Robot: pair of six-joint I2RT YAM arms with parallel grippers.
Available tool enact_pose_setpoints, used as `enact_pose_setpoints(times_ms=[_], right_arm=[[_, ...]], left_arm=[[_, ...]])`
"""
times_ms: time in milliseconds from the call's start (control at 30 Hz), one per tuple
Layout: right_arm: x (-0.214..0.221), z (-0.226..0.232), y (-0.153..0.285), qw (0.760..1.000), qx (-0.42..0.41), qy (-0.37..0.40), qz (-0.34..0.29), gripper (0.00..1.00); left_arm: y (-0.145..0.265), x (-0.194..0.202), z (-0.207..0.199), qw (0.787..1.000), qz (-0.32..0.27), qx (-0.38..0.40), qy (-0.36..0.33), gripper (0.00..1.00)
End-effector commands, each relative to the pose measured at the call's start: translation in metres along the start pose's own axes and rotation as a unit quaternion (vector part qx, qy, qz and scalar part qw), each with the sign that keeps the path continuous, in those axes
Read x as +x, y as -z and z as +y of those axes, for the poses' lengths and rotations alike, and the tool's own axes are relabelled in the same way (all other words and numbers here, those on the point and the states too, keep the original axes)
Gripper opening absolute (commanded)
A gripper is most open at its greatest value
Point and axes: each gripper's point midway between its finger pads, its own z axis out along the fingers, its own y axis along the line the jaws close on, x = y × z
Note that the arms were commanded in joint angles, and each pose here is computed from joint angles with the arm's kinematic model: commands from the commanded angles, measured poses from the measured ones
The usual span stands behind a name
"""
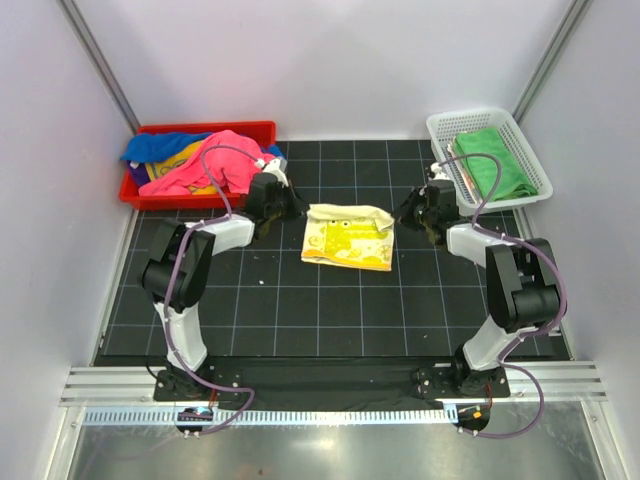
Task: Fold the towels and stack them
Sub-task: Fold the towel
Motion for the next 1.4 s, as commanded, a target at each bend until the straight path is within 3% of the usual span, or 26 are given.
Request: enact_pose_setpoints(times_ms=[0,533,833,1367], right_arm=[[-0.037,0.029,0.016,0.998,-0.036,0.011,-0.058,0.02],[-0.074,0.044,0.029,0.995,-0.026,0.046,-0.079,0.06],[-0.055,0.045,0.053,0.995,-0.049,0.041,-0.083,0.06],[0.016,0.033,0.067,0.997,-0.054,0.018,-0.052,0.06]], left_arm=[[0.018,-0.042,-0.029,0.997,-0.065,0.043,-0.009,0.0],[0.028,-0.048,-0.032,0.998,-0.058,0.029,-0.023,0.0],[0.043,-0.029,-0.028,0.999,-0.042,0.03,-0.016,0.0],[0.054,0.02,-0.006,1.0,-0.011,0.028,0.006,0.0]])
